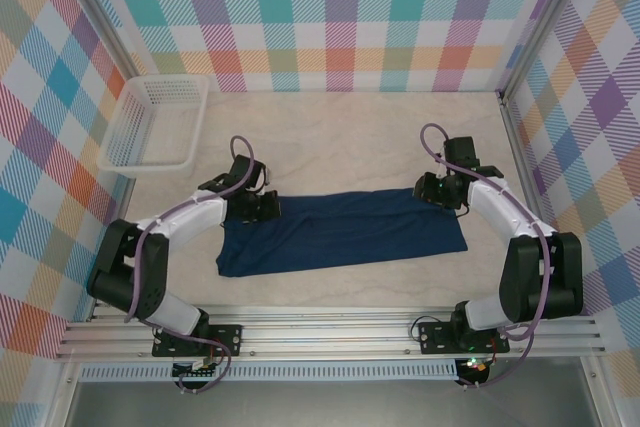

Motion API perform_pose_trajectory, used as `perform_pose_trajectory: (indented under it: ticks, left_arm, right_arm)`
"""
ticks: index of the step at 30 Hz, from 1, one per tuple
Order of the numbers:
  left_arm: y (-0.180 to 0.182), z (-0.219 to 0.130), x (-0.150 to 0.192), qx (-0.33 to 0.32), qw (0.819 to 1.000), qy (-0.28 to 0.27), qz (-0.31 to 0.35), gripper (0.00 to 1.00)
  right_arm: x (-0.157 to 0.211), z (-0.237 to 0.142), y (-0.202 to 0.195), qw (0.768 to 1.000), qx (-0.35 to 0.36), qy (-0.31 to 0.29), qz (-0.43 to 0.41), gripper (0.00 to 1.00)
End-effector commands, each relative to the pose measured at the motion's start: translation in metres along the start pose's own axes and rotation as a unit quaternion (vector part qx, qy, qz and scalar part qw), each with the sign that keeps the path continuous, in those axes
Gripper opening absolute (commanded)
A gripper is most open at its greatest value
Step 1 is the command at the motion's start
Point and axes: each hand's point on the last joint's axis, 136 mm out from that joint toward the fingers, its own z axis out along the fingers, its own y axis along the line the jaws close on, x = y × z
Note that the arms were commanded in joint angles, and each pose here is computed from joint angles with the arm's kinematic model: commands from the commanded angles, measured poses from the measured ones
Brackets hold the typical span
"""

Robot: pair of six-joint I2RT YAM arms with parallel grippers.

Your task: Fold the inside-out t-shirt

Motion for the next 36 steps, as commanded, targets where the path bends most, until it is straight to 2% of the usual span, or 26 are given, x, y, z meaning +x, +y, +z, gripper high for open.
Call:
perform_pose_trajectory:
  ticks: [1,5,9,11,13,16,20,23,25,28,30,32,36]
  left_arm:
    - [-0.024,-0.016,0.019,0.043,0.999,0.013,0.021,0.04]
    - [-0.055,-0.028,0.039,0.097,0.994,0.020,0.038,0.03]
    - [-0.087,-0.028,0.069,0.129,0.988,0.040,0.073,0.08]
    - [-0.100,-0.023,0.088,0.142,0.984,0.065,0.089,0.14]
    - [-0.108,-0.020,0.108,0.147,0.978,0.094,0.112,0.25]
    - [-0.114,-0.024,0.119,0.156,0.971,0.120,0.135,0.36]
    - [-0.110,-0.039,0.105,0.129,0.974,0.087,0.165,0.43]
    - [-0.083,-0.050,0.079,0.065,0.988,0.029,0.136,0.45]
    - [-0.052,-0.051,0.069,0.023,0.997,0.014,0.076,0.46]
    - [-0.003,-0.049,0.058,-0.032,0.999,0.006,-0.006,0.46]
    - [0.019,-0.048,0.047,-0.036,0.998,-0.006,-0.058,0.46]
    - [0.026,-0.042,0.034,-0.017,0.996,-0.018,-0.089,0.46]
    - [0.024,-0.029,0.000,-0.012,0.995,-0.032,-0.088,0.46]
  right_arm:
    - [-0.002,0.002,0.004,1.000,-0.007,0.001,-0.006,0.40]
    - [-0.003,0.002,0.003,1.000,-0.003,-0.001,-0.007,0.40]
    - [-0.003,0.002,0.003,1.000,-0.002,0.001,-0.007,0.40]
    - [-0.003,0.001,0.003,1.000,-0.002,0.000,-0.006,0.40]
    - [-0.002,0.000,0.003,1.000,-0.002,-0.001,-0.006,0.40]
    - [-0.001,-0.002,0.004,1.000,-0.003,-0.002,-0.007,0.40]
    - [0.001,-0.008,0.015,1.000,-0.022,-0.004,-0.022,0.40]
    - [0.014,-0.012,0.053,0.994,-0.088,0.005,-0.060,0.40]
    - [0.035,-0.014,0.092,0.984,-0.147,0.023,-0.100,0.42]
    - [0.072,-0.015,0.151,0.964,-0.213,0.058,-0.151,0.44]
    - [0.088,-0.012,0.186,0.952,-0.247,0.069,-0.169,0.46]
    - [0.101,-0.008,0.222,0.937,-0.287,0.078,-0.186,0.47]
    - [0.110,0.008,0.272,0.921,-0.316,0.093,-0.210,0.47]
